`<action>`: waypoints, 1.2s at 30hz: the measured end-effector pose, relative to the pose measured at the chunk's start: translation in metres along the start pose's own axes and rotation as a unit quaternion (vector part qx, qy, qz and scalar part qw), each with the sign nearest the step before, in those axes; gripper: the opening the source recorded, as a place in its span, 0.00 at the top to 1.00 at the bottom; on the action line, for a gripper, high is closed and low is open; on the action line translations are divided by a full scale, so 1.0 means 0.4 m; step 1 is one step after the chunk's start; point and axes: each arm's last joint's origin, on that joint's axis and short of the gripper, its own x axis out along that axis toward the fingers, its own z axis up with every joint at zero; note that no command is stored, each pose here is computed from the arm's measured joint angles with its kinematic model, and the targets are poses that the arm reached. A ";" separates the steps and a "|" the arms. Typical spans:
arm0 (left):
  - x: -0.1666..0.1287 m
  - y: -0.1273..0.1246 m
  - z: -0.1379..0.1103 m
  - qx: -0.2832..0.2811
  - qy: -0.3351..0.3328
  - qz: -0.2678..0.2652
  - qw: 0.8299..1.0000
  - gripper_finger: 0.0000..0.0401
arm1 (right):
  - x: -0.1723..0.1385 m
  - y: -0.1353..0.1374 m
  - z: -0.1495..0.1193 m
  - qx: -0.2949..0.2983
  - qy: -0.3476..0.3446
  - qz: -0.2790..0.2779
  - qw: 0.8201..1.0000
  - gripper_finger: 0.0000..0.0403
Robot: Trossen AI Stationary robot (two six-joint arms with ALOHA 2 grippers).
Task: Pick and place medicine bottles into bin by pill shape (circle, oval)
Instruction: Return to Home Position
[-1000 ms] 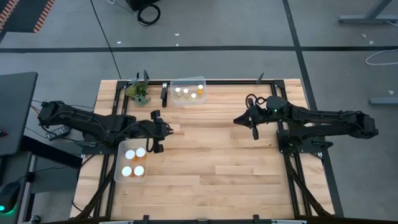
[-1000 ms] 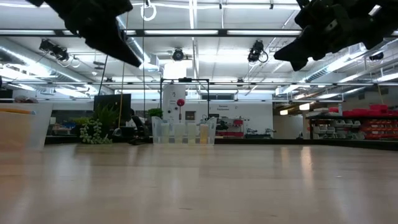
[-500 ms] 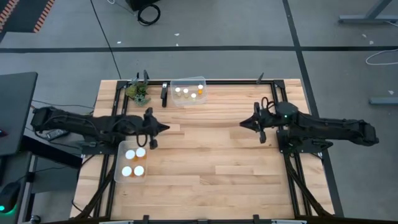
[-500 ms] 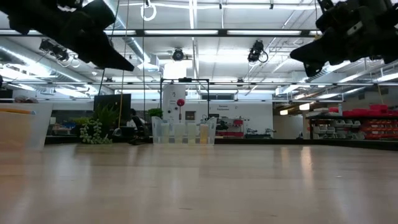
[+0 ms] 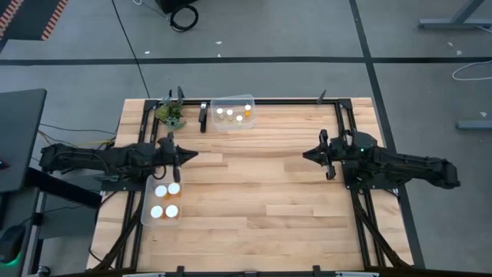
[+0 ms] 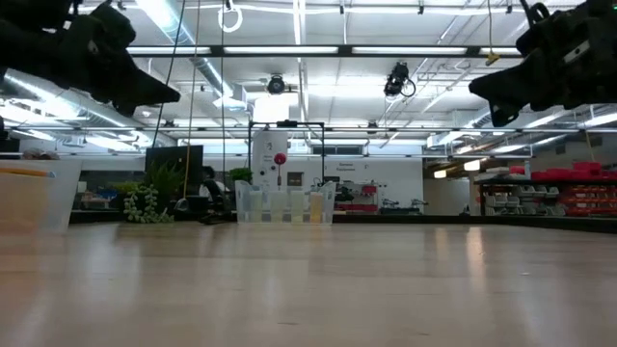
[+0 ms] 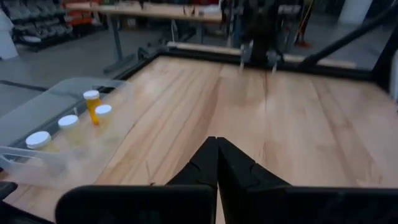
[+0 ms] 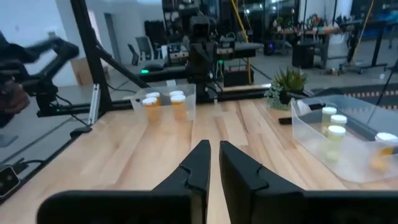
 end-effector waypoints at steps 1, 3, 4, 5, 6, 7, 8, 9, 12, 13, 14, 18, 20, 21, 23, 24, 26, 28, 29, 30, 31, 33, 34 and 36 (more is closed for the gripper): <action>-0.006 0.002 -0.006 -0.004 -0.010 -0.001 1.000 0.99 | -0.003 0.001 -0.002 -0.002 -0.006 0.002 1.000 0.90; -0.016 0.004 -0.016 -0.009 -0.029 -0.007 1.000 0.99 | -0.011 0.004 -0.001 -0.007 -0.021 0.003 1.000 0.90; -0.021 0.004 -0.022 -0.008 -0.036 -0.011 0.999 0.99 | -0.014 0.005 0.002 -0.010 -0.030 0.004 1.000 0.90; -0.025 0.005 -0.028 -0.006 -0.042 -0.014 0.999 0.99 | -0.018 0.006 0.004 -0.013 -0.038 0.005 0.999 0.90; -0.029 0.005 -0.033 -0.006 -0.049 -0.017 0.999 0.99 | -0.021 0.007 0.004 -0.015 -0.044 0.006 0.999 0.90; -0.032 0.006 -0.041 -0.003 -0.055 -0.019 0.998 0.99 | -0.023 0.008 0.003 -0.014 -0.049 0.006 0.999 0.90; -0.034 0.007 -0.048 -0.002 -0.060 -0.020 0.998 0.98 | -0.026 0.009 0.003 -0.013 -0.054 0.007 0.998 0.90; -0.036 0.008 -0.058 -0.004 -0.065 -0.022 0.998 0.99 | -0.028 0.010 0.004 -0.011 -0.060 0.008 0.998 0.90; -0.039 0.008 -0.084 -0.007 -0.076 -0.031 0.997 0.99 | -0.032 0.010 -0.003 -0.007 -0.070 0.002 0.998 0.90; -0.042 0.008 -0.084 -0.009 -0.087 -0.036 0.996 0.99 | -0.033 0.009 -0.005 -0.006 -0.068 -0.003 0.998 0.90; -0.045 0.007 -0.083 -0.011 -0.095 -0.040 0.995 0.99 | -0.034 0.008 -0.005 -0.006 -0.069 -0.009 0.998 0.90; -0.051 0.004 -0.079 0.000 -0.107 -0.053 0.993 0.99 | -0.034 0.008 -0.004 0.001 -0.071 -0.015 0.997 0.90; -0.052 0.003 -0.080 0.001 -0.107 -0.058 0.993 0.99 | -0.034 0.008 -0.005 0.005 -0.071 -0.014 0.997 0.90; -0.052 0.002 -0.080 0.002 -0.106 -0.061 0.993 0.99 | -0.034 0.008 -0.004 0.006 -0.071 -0.014 0.997 0.90; -0.053 -0.001 -0.081 0.004 -0.105 -0.071 0.992 0.99 | -0.034 0.008 -0.004 0.012 -0.072 -0.012 0.997 0.90; -0.053 -0.002 -0.081 0.008 -0.104 -0.076 0.992 0.99 | -0.034 0.009 -0.004 0.018 -0.072 -0.011 0.997 0.90; -0.053 -0.003 -0.081 0.014 -0.104 -0.077 0.991 0.98 | -0.034 0.007 -0.004 0.027 -0.074 -0.022 0.997 0.90; -0.053 -0.003 -0.081 0.014 -0.106 -0.075 0.991 0.98 | -0.034 0.003 -0.003 0.047 -0.080 -0.053 0.994 0.90; -0.053 -0.003 -0.081 0.009 -0.107 -0.075 0.991 0.98 | -0.034 0.001 -0.004 0.057 -0.081 -0.064 0.993 0.90; -0.053 -0.003 -0.081 -0.005 -0.106 -0.076 0.991 0.98 | -0.034 -0.001 -0.005 0.065 -0.079 -0.071 0.992 0.90; -0.053 -0.003 -0.081 -0.024 -0.104 -0.079 0.991 0.98 | -0.033 -0.002 -0.007 0.067 -0.075 -0.075 0.992 0.90; -0.053 -0.003 -0.081 -0.057 -0.102 -0.082 0.990 0.97 | -0.033 -0.002 -0.008 0.063 -0.073 -0.077 0.992 0.90; -0.053 -0.003 -0.081 -0.070 -0.101 -0.083 0.989 0.96 | -0.033 -0.002 -0.009 0.061 -0.071 -0.077 0.993 0.90; -0.053 -0.003 -0.081 -0.093 -0.099 -0.086 0.987 0.96 | -0.032 -0.002 -0.009 0.058 -0.071 -0.077 0.993 0.90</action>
